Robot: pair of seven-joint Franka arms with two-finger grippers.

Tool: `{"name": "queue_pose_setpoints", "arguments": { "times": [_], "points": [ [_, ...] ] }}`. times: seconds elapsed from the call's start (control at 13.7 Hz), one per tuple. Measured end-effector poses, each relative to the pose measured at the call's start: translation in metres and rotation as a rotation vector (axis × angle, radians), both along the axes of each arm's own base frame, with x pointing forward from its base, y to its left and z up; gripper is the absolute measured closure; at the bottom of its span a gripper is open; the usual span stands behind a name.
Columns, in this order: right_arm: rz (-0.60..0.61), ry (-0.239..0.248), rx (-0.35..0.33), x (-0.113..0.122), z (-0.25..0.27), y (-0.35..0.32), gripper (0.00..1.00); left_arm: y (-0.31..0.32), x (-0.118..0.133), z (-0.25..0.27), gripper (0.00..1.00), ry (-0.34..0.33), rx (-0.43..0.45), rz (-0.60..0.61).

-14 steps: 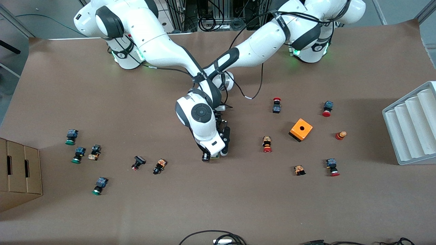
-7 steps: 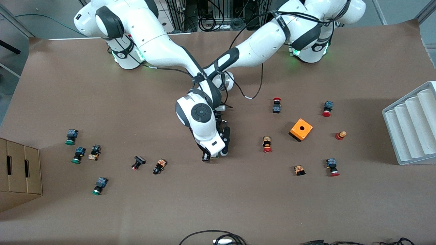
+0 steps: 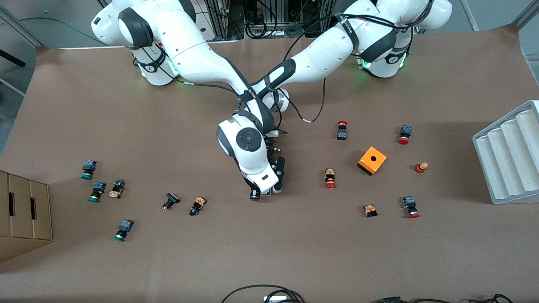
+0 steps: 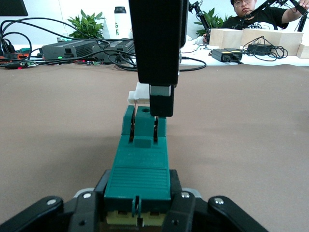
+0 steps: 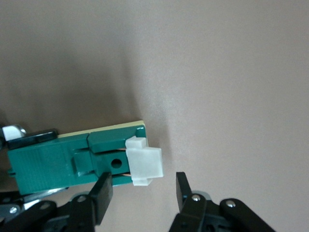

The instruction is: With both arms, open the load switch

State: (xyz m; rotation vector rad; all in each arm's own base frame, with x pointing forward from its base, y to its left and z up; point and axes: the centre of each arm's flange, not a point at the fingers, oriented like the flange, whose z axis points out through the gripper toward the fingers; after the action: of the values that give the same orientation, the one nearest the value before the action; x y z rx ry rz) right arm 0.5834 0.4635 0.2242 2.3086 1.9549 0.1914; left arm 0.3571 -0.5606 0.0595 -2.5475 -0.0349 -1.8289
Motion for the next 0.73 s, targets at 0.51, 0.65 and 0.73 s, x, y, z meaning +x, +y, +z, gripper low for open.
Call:
{"name": "queue_pose_setpoints", "arguments": {
  "times": [0.51,0.65,0.73],
  "points": [
    [-0.012,-0.003,0.009,-0.0035,0.0001,0.0053,0.38,0.0,0.0,0.0,0.51,0.0,0.0,0.0],
    [-0.01,-0.005,0.011,-0.0039,0.0002,0.0061,0.38,0.0,0.0,0.0,0.51,0.0,-0.001,0.0],
    [-0.01,-0.005,0.011,-0.0039,0.0002,0.0061,0.38,0.0,0.0,0.0,0.51,0.0,-0.001,0.0]
  ]
}}
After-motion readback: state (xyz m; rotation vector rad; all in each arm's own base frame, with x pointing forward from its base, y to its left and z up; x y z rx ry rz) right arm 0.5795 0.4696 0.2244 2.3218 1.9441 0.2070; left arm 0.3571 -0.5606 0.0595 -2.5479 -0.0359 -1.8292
